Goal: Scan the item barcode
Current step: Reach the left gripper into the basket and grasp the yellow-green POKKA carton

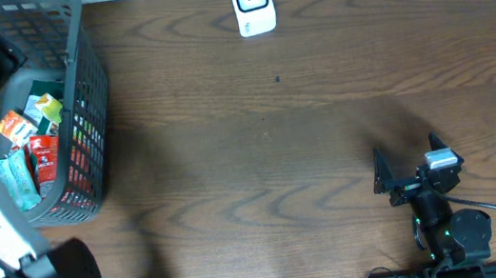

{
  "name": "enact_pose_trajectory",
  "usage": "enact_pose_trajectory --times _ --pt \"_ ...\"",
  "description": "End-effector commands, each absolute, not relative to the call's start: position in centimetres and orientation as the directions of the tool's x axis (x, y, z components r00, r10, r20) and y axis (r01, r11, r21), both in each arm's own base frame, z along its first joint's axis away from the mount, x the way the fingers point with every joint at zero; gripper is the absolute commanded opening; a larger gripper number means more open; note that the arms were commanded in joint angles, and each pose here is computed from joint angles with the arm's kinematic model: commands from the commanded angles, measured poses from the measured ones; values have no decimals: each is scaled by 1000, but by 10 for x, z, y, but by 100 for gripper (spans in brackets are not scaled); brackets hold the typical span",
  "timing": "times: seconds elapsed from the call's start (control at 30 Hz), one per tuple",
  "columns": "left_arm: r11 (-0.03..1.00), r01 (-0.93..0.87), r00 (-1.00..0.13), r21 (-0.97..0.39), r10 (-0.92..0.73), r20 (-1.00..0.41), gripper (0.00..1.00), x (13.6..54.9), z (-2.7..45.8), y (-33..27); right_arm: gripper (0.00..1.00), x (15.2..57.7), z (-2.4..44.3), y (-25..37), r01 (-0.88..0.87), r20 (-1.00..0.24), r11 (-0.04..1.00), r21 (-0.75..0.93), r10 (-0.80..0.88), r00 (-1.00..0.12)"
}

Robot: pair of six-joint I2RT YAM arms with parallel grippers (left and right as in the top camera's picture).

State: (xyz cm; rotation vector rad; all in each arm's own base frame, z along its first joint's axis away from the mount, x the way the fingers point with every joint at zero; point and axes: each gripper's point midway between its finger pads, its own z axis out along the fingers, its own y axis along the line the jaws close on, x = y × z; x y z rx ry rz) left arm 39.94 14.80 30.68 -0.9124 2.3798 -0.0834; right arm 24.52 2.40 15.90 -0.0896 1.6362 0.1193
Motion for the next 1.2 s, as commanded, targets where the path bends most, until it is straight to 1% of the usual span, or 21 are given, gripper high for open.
enact_pose_trajectory --times 0.0,0.27,0.47,0.77,1.0,1.17 --pt "748 -619 -603 -239 -647 -467 84 403 293 153 99 245 159 21 -117 -997 992 37 29 -70" --pt "737 -647 -653 -198 -668 -356 84 418 239 160 99 245 159 21 -117 -997 992 37 29 -70" --pt "710 -696 -659 -104 -690 -299 84 420 200 175 99 245 159 21 -117 -997 992 37 29 -70" --pt "717 -695 -697 -57 -691 -189 84 427 150 170 99 245 159 21 -117 -997 992 37 29 -70" --pt "737 -675 -724 -43 -672 -158 83 439 125 158 99 245 159 21 -117 -997 992 36 28 -70" --pt "706 -708 -699 3 -699 -150 83 439 107 165 99 245 159 21 -117 -997 992 37 29 -70"
